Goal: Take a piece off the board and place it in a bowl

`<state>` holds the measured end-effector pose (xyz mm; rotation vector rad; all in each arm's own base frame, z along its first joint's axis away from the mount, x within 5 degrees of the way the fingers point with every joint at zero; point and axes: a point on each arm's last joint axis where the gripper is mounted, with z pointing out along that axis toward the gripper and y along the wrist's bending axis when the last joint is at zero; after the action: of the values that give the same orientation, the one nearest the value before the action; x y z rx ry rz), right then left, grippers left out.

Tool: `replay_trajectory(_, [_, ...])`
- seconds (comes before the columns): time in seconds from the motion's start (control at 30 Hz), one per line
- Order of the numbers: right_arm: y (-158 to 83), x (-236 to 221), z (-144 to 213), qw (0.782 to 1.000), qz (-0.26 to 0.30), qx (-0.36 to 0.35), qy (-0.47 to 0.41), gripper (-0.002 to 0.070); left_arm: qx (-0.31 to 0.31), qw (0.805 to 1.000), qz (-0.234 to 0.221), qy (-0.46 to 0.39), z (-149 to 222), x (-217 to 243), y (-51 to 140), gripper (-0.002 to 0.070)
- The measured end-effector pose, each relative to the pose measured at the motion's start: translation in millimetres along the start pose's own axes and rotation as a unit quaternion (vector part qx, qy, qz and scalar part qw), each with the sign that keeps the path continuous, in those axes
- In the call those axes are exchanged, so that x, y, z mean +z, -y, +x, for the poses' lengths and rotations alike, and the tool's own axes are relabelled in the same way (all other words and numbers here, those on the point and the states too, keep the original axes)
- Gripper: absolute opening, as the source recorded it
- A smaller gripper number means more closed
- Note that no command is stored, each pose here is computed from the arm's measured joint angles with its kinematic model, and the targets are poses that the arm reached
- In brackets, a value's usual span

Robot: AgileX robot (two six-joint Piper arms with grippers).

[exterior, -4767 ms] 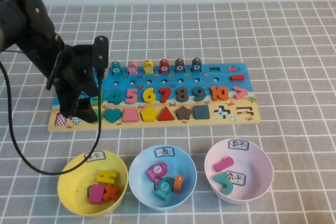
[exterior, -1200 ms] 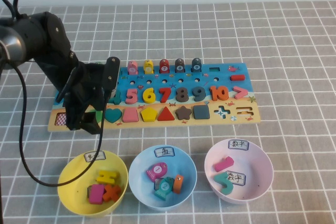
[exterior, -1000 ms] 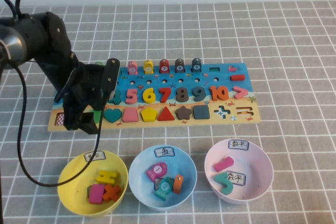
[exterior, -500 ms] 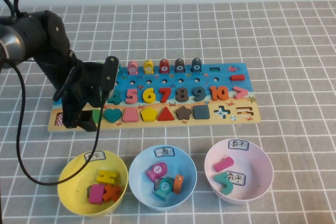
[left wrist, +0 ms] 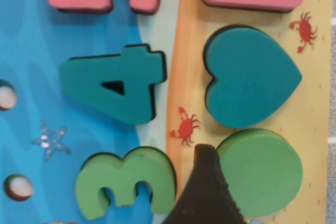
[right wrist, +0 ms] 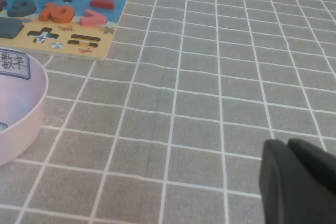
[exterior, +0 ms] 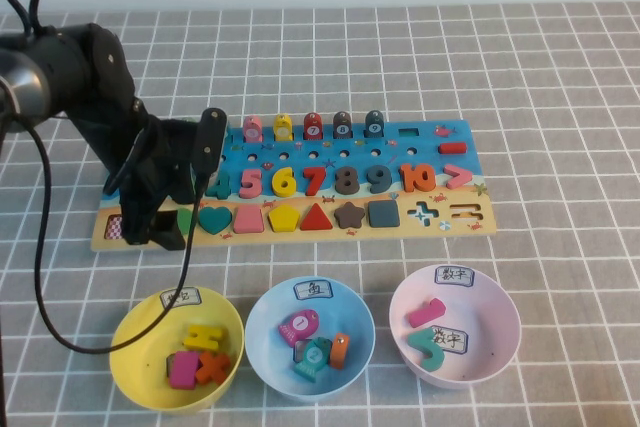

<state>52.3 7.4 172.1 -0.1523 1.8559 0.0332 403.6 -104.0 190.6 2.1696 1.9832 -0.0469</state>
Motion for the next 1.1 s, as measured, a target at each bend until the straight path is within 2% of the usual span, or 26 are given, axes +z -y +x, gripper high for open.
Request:
replay_trajectory(0.73, [0.0, 0.0, 0.0, 1.000, 0.000, 0.000, 0.000, -0.0017, 0.005, 1.000, 0.001, -0.010, 2.1, 2.7, -0.5, 0.0472])
replay_trajectory(1.1, [0.0, 0.0, 0.0, 1.000, 0.000, 0.000, 0.000, -0.0017, -0.009, 1.000, 0.000, -0.010, 2.3, 3.7, -1.0, 0.0376])
